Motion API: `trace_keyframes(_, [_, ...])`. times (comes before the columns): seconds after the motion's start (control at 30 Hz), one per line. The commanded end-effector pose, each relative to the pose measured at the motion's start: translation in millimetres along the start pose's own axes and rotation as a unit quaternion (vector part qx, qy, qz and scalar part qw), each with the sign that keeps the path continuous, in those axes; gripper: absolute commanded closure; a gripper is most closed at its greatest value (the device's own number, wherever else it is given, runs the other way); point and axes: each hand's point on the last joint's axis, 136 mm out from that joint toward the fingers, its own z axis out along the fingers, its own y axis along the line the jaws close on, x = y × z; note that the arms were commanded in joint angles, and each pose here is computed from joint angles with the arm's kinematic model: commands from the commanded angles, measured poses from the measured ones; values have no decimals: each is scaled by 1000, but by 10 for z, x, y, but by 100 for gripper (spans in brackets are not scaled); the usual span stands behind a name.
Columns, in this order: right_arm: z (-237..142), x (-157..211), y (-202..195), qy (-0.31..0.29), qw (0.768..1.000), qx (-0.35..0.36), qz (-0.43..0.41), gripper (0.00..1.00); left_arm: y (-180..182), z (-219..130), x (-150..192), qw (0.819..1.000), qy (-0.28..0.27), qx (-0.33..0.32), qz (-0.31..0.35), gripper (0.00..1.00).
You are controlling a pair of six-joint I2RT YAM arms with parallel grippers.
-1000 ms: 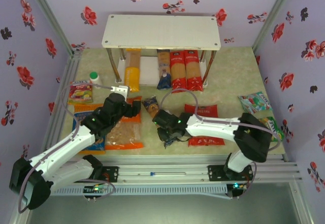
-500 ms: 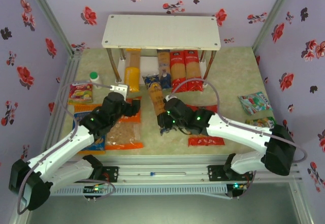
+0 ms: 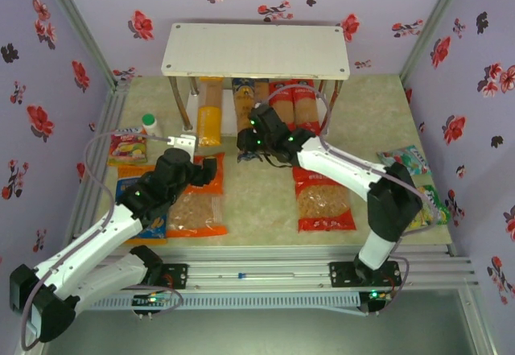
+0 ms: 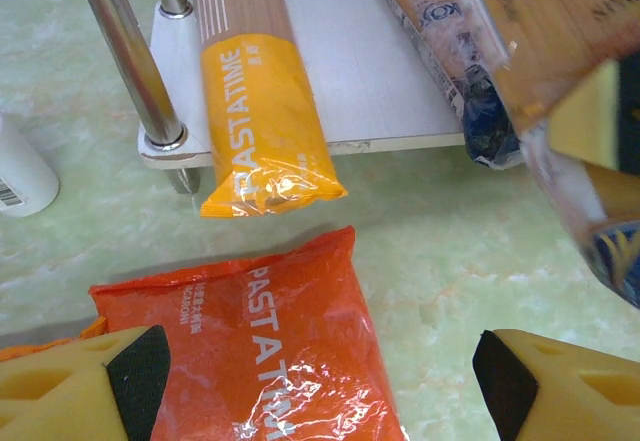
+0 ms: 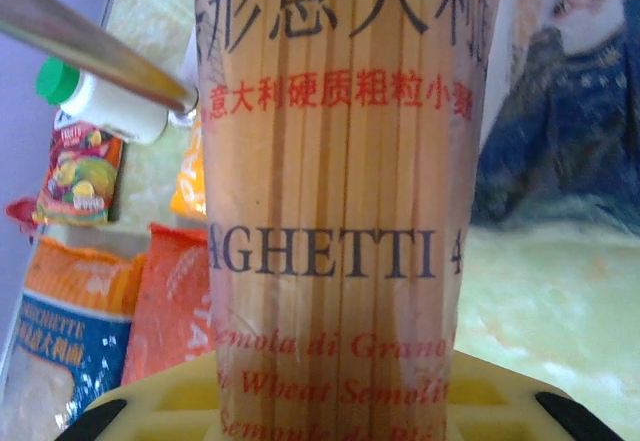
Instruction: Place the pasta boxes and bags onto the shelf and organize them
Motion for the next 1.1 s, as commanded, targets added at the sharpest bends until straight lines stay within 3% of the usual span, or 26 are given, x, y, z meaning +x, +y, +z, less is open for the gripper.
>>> trace_keyframes(0.0, [-46, -585, 390, -76, 995, -68, 13, 100, 43, -59, -121, 1000, -12, -9, 7, 16])
trace_keyframes(0.63, [848, -822, 201, -63, 998, -8, 9, 100, 55, -83, -91, 1000, -10, -8, 10, 16])
trace_keyframes(1.07, [1123, -906, -28, -62, 998, 23, 17, 100, 59, -78, -68, 1000, -8, -8, 15, 15])
